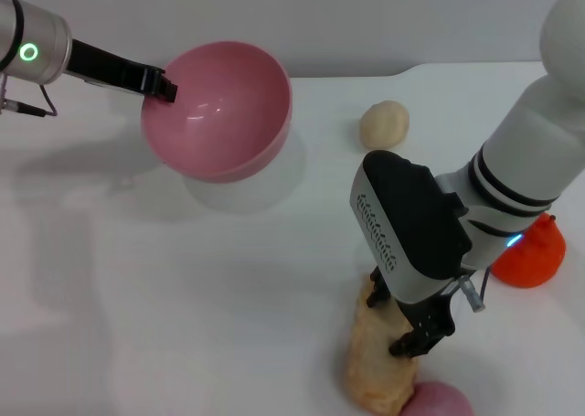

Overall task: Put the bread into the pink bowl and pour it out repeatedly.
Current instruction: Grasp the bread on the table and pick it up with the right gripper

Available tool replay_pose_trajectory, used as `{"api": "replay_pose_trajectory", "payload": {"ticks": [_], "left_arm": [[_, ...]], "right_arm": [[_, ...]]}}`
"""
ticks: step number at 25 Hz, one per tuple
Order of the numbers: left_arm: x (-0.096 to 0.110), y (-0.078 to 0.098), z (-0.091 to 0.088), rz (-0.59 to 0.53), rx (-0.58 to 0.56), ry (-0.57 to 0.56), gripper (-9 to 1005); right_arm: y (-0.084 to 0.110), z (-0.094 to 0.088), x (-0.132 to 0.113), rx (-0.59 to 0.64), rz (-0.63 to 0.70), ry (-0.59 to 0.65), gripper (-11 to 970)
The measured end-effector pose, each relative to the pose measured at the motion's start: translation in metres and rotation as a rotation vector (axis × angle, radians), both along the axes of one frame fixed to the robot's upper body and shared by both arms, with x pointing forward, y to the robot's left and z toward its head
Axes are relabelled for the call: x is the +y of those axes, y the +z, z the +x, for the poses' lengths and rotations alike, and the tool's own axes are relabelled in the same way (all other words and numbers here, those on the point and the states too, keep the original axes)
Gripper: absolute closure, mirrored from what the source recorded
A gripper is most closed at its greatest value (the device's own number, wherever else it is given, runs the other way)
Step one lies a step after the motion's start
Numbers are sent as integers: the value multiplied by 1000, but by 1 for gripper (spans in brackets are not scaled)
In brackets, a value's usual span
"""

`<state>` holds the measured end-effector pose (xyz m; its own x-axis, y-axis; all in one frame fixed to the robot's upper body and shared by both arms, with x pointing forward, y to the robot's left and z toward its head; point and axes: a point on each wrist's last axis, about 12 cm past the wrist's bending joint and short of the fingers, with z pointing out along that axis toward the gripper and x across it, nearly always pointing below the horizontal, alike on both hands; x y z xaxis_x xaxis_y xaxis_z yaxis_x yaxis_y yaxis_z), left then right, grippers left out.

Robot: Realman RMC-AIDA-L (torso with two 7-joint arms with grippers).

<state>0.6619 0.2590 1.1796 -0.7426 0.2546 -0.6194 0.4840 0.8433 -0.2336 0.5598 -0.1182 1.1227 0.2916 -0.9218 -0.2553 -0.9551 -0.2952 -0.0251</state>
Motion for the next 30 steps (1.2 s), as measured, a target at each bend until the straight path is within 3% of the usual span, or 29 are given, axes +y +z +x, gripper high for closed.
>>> {"api": "replay_pose_trajectory", "payload": {"ticks": [5, 11, 30], "left_arm": [[-1, 0, 0, -1, 1, -1, 951], [-1, -1, 0, 2, -2, -5, 951], [-1, -2, -1, 2, 1, -9, 951]], "right_arm": [[0, 1, 0, -6, 2, 1, 350], [-1, 1, 0, -18, 8, 16, 491], [-3, -1, -1, -21, 1, 23, 629]]}}
